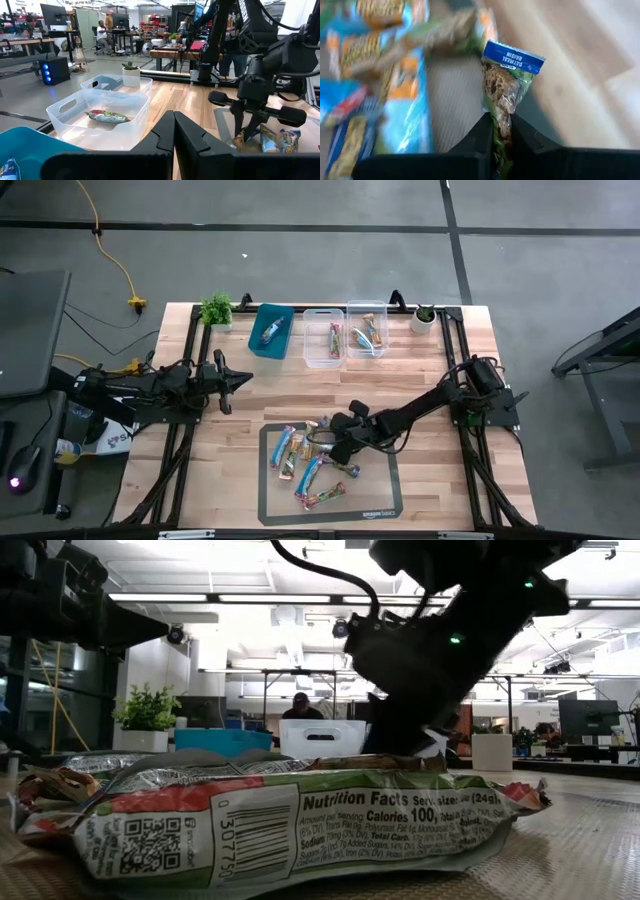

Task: Pick and place Granola Bars by type
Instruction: Put the top blue granola bar into the blue bin

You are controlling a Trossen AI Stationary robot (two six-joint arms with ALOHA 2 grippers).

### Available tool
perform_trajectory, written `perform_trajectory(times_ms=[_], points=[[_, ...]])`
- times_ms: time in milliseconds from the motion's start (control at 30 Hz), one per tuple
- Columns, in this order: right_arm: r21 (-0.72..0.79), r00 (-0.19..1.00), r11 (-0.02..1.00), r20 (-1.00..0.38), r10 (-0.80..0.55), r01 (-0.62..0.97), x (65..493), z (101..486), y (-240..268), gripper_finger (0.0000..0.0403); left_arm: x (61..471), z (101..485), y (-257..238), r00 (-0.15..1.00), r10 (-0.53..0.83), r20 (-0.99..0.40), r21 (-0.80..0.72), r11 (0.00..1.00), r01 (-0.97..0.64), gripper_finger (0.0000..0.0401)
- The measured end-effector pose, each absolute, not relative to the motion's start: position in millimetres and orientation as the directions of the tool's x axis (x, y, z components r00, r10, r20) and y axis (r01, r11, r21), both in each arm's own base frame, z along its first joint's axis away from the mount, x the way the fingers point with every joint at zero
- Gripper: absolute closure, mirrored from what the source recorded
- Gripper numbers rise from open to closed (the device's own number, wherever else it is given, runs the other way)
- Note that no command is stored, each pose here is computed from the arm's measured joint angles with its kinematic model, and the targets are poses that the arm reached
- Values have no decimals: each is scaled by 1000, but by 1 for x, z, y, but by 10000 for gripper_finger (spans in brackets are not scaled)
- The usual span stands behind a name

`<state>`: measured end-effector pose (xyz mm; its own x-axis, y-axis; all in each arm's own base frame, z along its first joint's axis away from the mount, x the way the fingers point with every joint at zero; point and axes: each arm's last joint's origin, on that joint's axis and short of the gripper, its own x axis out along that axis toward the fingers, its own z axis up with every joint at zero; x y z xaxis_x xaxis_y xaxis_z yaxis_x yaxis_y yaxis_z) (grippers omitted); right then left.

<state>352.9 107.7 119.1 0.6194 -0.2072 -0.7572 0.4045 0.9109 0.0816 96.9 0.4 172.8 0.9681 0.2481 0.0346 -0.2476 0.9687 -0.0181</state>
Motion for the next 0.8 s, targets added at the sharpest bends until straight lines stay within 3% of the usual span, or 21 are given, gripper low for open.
perform_trajectory(times_ms=[533, 800], points=[[98, 673, 905, -702, -232, 414, 365, 142, 83, 386, 97, 173, 0, 968, 248, 35, -18, 969, -248, 401], [71, 750, 937, -622, -227, 342, 393, 179, 73, 389, 97, 173, 0, 968, 248, 34, -18, 969, -248, 401]])
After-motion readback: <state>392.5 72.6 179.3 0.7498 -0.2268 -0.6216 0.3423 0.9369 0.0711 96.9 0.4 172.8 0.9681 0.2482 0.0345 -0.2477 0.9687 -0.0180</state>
